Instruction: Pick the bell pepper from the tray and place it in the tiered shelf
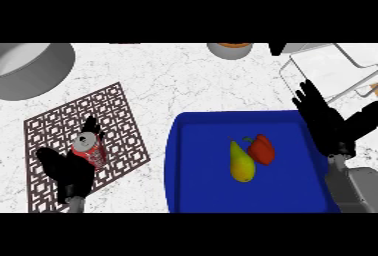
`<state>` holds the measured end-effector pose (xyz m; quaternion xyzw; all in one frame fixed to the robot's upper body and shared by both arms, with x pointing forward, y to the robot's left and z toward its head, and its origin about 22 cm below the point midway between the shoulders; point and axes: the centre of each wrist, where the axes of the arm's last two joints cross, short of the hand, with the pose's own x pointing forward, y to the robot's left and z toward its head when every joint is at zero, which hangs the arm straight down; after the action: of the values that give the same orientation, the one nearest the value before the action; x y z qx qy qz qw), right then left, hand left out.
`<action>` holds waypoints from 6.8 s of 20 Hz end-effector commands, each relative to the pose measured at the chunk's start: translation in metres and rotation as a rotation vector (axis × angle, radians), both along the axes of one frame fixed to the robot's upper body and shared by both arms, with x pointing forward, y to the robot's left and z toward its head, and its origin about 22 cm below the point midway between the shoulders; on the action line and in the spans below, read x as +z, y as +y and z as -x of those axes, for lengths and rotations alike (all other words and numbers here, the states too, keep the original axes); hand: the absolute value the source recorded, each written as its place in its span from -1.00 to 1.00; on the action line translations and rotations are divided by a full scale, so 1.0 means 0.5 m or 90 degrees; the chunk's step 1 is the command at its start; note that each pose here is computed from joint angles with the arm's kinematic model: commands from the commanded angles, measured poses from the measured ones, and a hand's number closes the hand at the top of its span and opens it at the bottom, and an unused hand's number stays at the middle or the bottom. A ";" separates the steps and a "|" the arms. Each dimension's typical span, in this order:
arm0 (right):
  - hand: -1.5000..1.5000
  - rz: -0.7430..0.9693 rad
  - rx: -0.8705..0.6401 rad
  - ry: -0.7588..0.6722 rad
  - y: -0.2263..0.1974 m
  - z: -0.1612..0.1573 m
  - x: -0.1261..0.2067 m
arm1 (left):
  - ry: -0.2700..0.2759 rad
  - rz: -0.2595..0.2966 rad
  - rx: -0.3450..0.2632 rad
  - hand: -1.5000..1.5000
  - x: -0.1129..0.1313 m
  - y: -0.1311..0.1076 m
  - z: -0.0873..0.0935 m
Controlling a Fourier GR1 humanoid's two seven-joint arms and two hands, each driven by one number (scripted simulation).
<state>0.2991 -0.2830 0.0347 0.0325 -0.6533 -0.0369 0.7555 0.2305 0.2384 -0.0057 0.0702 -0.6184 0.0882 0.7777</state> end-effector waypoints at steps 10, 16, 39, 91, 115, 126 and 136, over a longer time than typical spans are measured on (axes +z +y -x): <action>-1.00 0.168 0.566 -0.197 0.062 -0.103 0.176 | -0.151 -0.143 -0.204 0.00 0.132 0.019 -0.061; -1.00 0.107 0.806 -0.224 -0.010 -0.123 0.172 | -0.152 -0.139 -0.211 0.00 0.135 0.037 -0.072; -1.00 0.531 0.937 -0.320 0.052 -0.118 0.286 | -0.133 -0.150 -0.176 0.00 0.128 0.084 -0.051; -1.00 0.978 0.997 -0.218 0.106 -0.146 0.059 | -0.133 -0.126 -0.181 0.00 0.138 0.072 -0.067; 1.00 0.938 0.893 -0.379 0.097 -0.139 -0.056 | -0.131 -0.134 -0.188 0.00 0.112 0.063 -0.045; 1.00 0.721 0.704 -0.453 0.057 -0.170 0.040 | -0.120 -0.128 -0.163 0.00 0.120 0.090 -0.056; 1.00 0.690 0.148 -0.252 -0.063 -0.086 0.021 | -0.081 -0.147 -0.085 0.00 0.110 0.156 -0.013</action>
<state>0.3508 -0.3055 0.0275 -0.2277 -0.6728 0.4932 0.5023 0.2428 0.3086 0.0516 0.1021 -0.6821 -0.0392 0.7231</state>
